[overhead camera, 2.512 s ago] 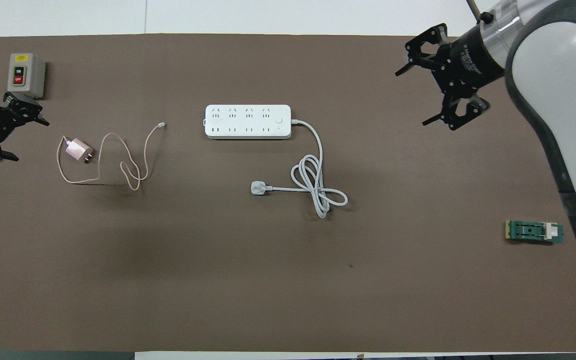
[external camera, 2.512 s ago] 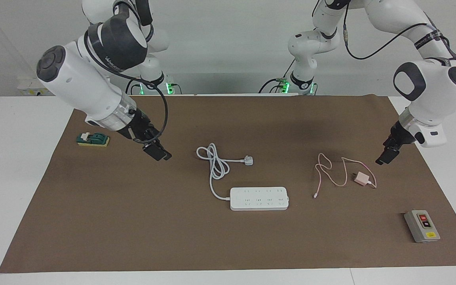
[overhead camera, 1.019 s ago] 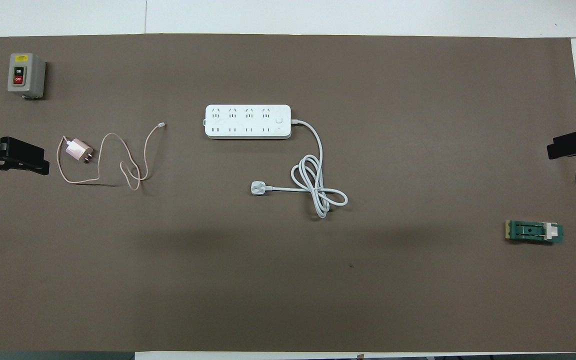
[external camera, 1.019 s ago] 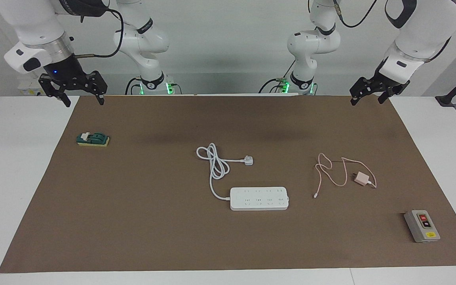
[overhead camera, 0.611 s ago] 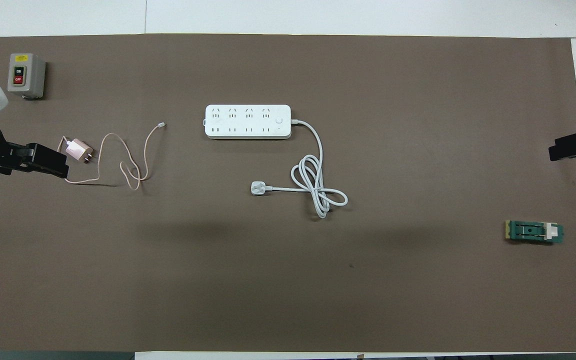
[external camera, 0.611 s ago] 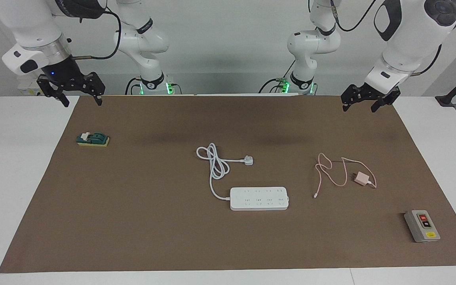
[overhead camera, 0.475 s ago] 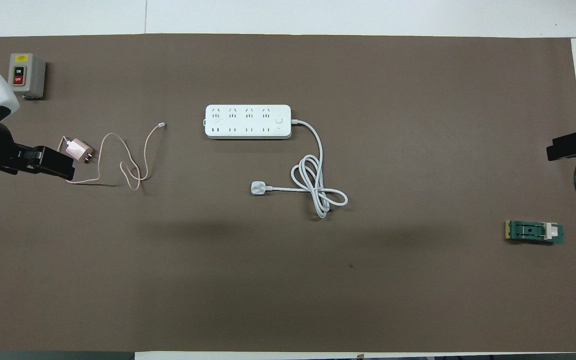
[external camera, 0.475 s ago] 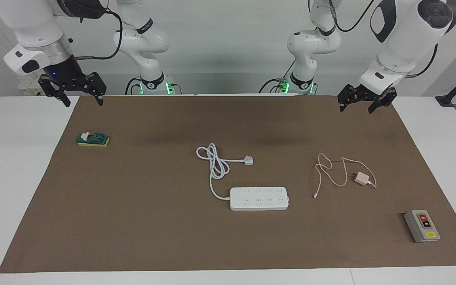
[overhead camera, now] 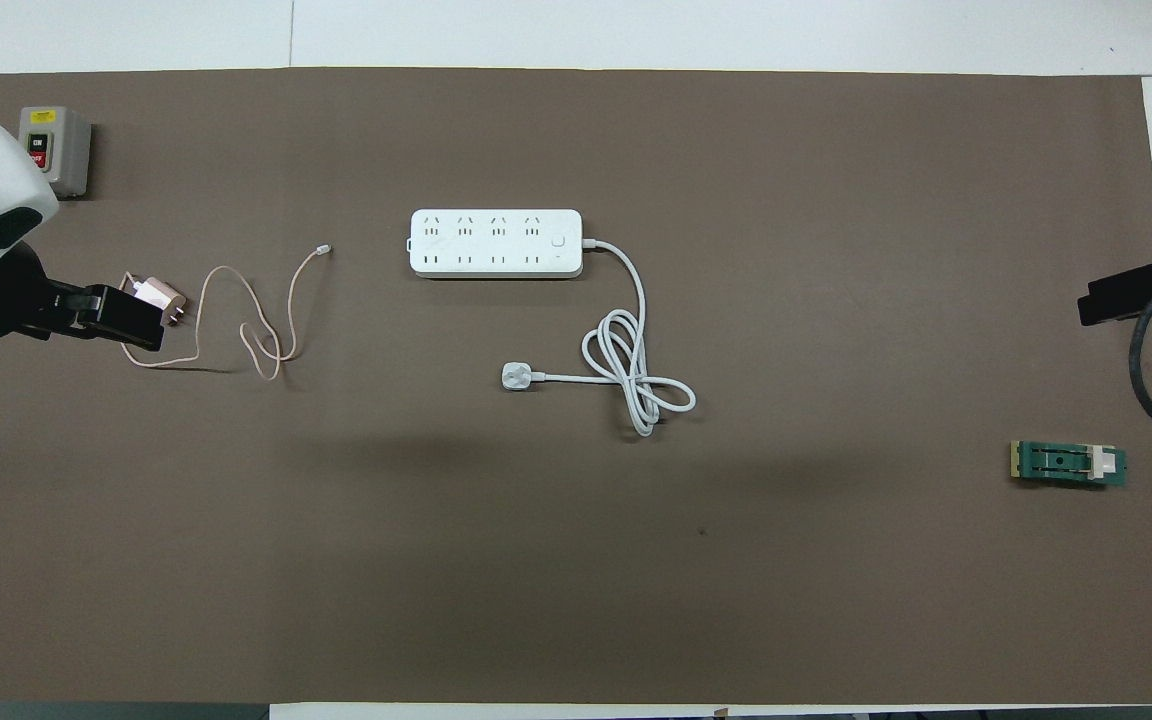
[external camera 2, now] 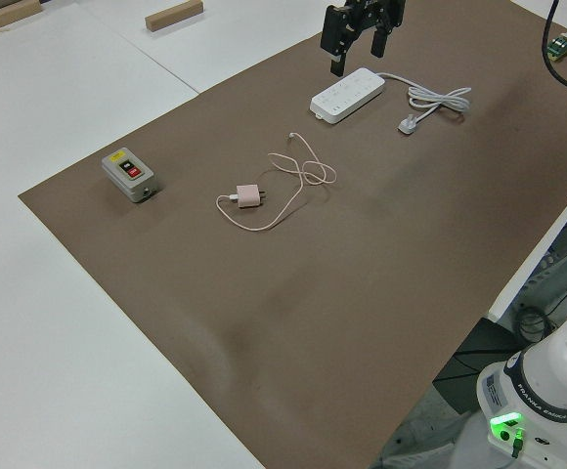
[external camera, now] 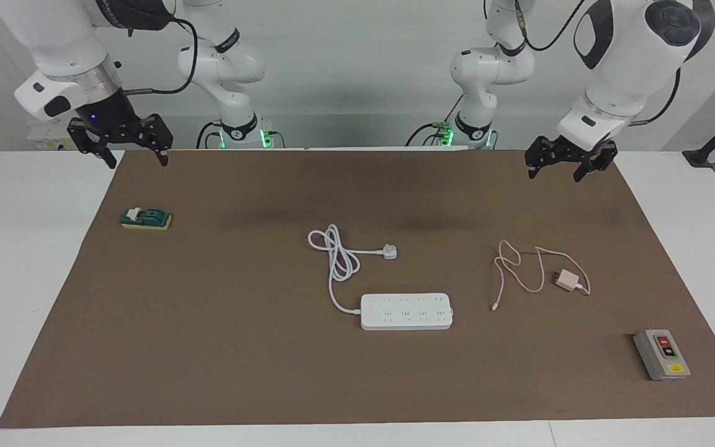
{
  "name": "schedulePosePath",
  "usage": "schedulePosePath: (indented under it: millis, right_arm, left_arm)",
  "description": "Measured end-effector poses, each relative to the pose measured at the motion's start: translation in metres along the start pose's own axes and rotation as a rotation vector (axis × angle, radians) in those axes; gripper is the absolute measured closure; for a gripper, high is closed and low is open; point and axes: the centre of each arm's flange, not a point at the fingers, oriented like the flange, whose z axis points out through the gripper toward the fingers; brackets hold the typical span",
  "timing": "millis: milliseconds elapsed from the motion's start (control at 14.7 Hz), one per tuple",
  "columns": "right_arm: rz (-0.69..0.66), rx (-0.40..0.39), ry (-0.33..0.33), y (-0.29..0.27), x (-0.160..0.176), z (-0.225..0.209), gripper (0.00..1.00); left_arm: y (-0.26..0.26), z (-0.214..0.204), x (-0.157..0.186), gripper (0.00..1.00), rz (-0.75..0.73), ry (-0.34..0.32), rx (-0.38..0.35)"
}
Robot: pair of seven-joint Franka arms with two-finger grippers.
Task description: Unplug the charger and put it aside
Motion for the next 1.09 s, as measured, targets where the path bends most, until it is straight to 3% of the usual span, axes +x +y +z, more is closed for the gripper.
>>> schedulePosePath:
  millis: [679,1086]
  right_arm:
    - [0.0,0.002,-0.014,-0.002,-0.003,0.006,0.0]
    - [-0.002,0.001,-0.012,-0.003,-0.004,0.005,0.0]
  left_arm:
    - [-0.013,-0.018,0.011,0.0,-0.073,0.053,-0.001]
    - [-0.017,-0.013,0.016,0.0,-0.078,0.047,-0.003]
